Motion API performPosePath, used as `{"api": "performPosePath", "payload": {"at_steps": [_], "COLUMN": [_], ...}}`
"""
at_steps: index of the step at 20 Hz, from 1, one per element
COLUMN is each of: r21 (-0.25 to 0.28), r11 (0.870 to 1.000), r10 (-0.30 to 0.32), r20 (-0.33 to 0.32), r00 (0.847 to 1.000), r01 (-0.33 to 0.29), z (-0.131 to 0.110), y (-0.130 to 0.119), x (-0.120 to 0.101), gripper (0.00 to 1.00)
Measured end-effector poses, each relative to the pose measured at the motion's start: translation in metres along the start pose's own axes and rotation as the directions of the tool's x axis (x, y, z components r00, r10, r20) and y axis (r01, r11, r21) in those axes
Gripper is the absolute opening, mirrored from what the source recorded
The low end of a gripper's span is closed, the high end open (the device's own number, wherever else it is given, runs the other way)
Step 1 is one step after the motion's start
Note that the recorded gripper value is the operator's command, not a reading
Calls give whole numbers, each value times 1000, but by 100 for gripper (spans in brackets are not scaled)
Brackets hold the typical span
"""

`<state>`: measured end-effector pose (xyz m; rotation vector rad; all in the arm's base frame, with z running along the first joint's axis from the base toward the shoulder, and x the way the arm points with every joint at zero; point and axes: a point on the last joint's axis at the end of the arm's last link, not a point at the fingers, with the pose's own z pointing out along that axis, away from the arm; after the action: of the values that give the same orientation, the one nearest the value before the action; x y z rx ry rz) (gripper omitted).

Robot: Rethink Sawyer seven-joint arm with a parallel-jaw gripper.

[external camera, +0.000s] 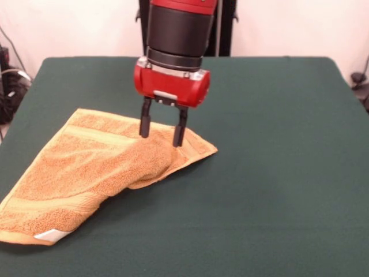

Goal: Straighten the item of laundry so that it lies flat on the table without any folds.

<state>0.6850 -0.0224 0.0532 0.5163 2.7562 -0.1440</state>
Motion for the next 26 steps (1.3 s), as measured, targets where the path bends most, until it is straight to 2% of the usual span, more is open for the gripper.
{"api": "performPosePath", "payload": {"at_steps": [6,16,20,26], "r21": [17,16,9,-17], "r11": [999,999,998,998], "r10": [39,52,61,66], "r20": [-37,-75,-80,-83], "r00": [999,996,995,994], "r01": [-38,-51,-60,-68], "z": [17,29,28,22], "y": [-27,-28,-20,17], "x": [9,36,43,56], "gripper": [100,100,100,100]}}
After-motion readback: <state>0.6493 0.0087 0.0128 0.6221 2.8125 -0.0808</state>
